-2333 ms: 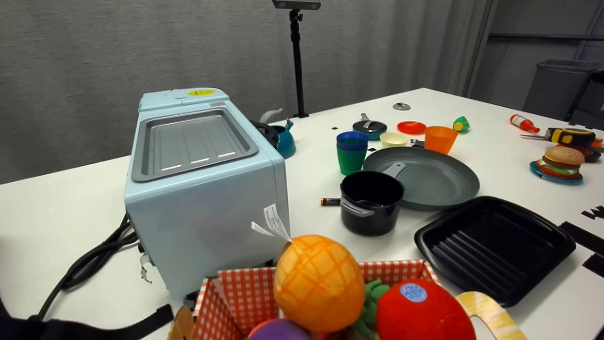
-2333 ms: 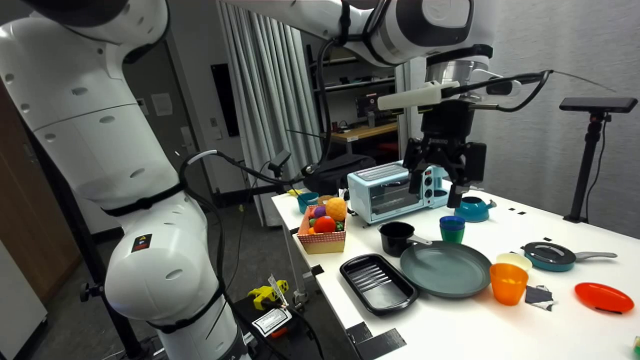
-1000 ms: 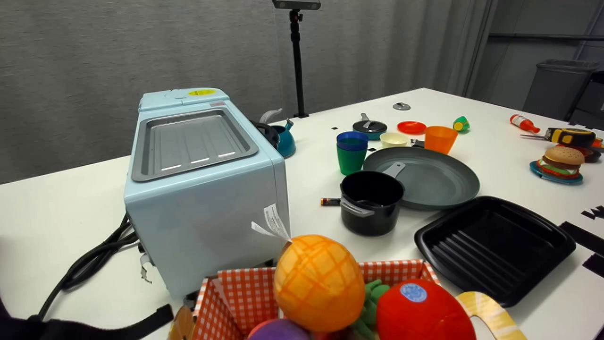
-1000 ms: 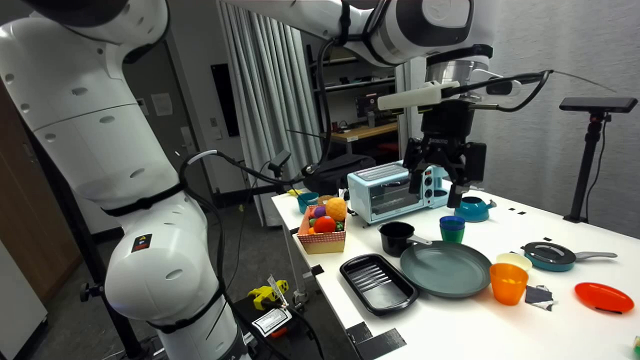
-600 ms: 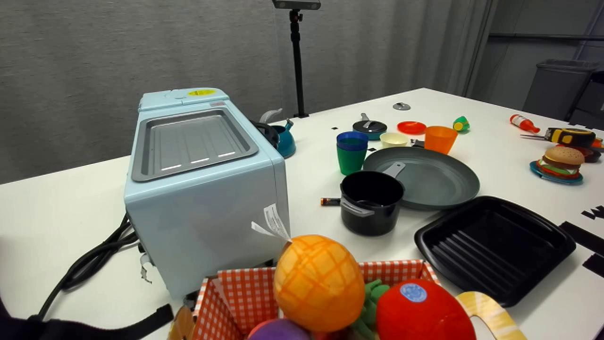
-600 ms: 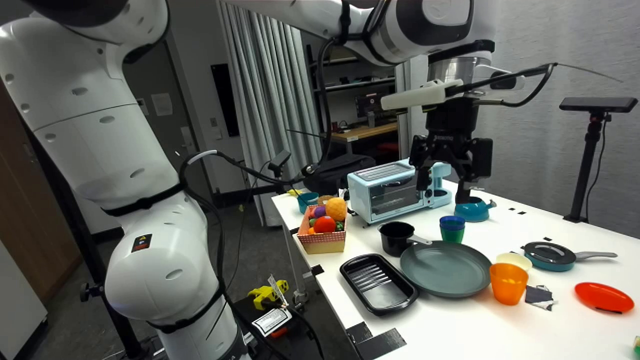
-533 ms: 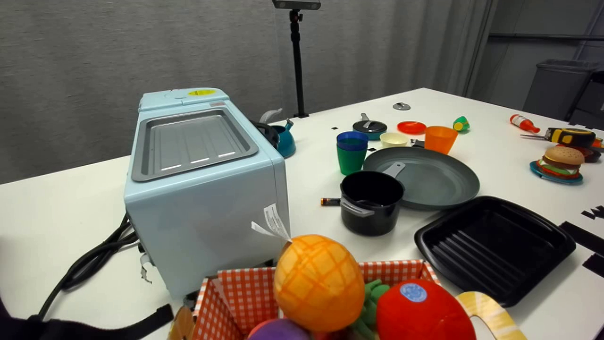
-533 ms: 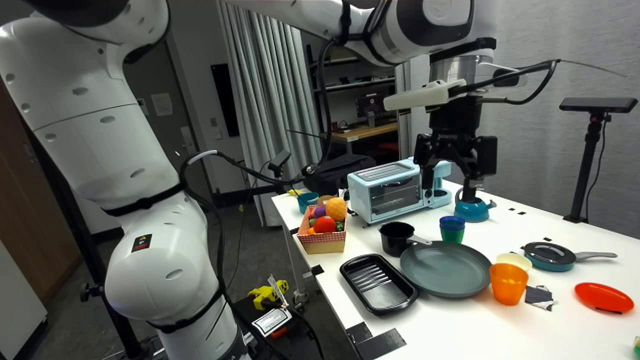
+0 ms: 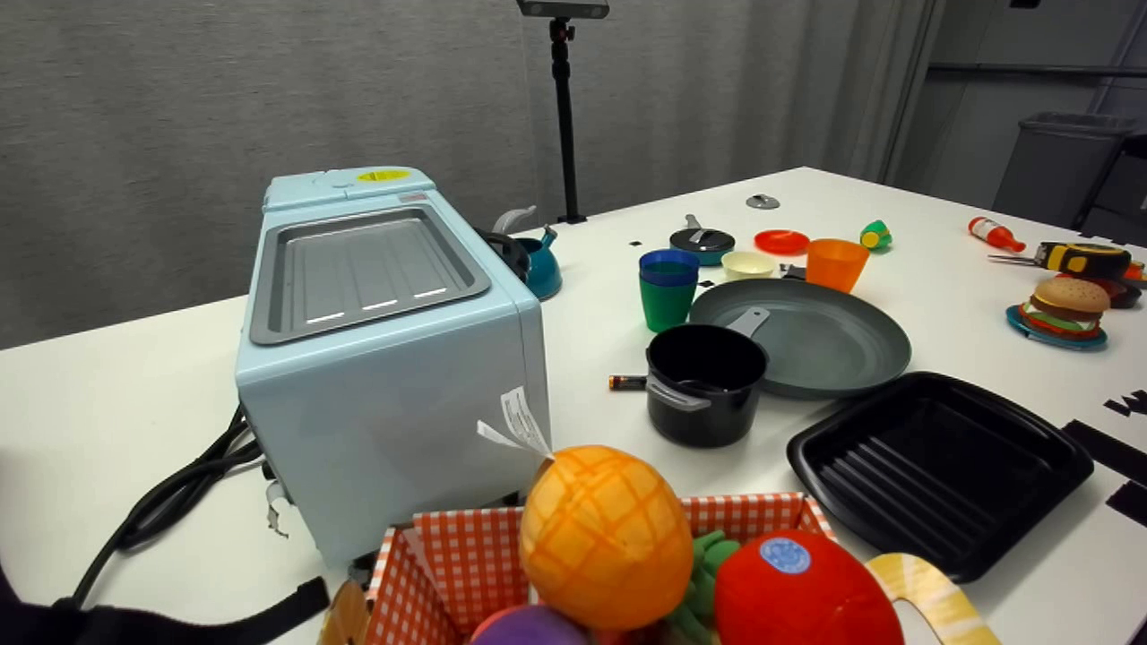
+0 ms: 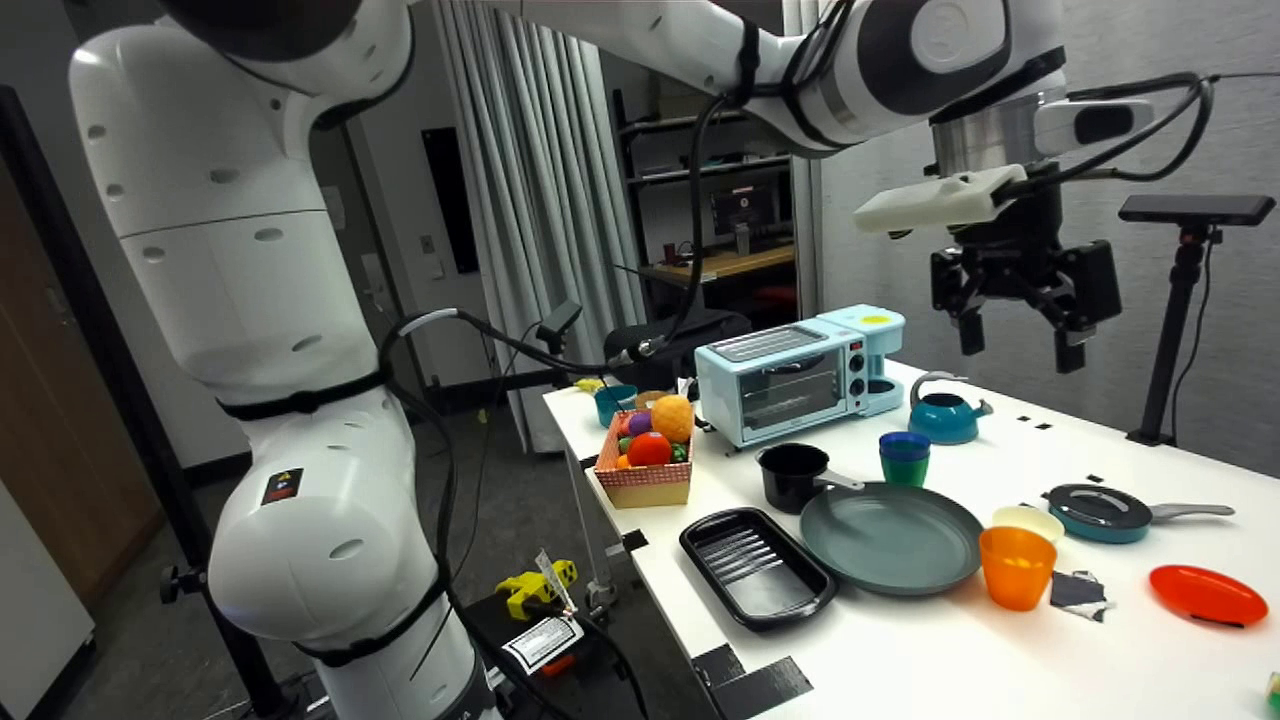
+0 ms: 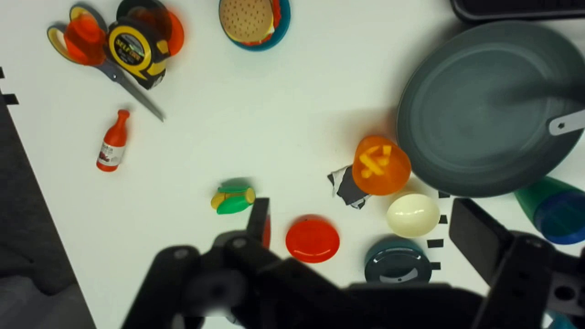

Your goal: Pour some of the content from the orange cup onto the plate, pick up one object and put it on the small plate and pour it back onto the big plate, and then pour the rest of the content from the orange cup.

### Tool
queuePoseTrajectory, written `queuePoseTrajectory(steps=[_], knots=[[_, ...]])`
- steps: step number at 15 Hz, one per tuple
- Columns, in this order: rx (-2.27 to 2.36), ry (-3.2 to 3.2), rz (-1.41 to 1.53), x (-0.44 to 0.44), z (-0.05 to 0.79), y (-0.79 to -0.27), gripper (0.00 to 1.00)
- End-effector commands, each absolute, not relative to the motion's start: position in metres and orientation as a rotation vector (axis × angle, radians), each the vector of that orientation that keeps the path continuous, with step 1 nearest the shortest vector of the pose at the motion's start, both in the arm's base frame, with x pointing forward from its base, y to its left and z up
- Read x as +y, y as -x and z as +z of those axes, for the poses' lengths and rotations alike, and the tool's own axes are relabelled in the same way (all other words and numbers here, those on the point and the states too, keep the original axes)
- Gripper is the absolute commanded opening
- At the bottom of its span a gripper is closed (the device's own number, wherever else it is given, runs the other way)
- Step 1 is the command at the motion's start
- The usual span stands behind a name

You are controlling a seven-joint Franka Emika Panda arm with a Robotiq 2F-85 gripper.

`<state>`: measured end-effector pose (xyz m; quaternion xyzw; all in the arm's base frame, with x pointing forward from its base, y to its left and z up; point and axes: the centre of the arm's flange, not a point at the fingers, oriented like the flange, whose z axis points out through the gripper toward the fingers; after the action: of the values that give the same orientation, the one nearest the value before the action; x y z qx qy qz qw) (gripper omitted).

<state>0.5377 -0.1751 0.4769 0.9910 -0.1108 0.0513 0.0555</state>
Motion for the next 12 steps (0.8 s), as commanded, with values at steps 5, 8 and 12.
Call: queuePoseTrajectory(steps=[5, 8, 12], knots=[[-0.400, -2.969, 0.204, -0.188, 0.467, -0.579, 1.00], [-0.404, -2.965, 0.209, -0.189, 0.468, -0.583, 1.00], [-0.382, -2.964, 0.195, -0.189, 0.467, -0.590, 1.00]])
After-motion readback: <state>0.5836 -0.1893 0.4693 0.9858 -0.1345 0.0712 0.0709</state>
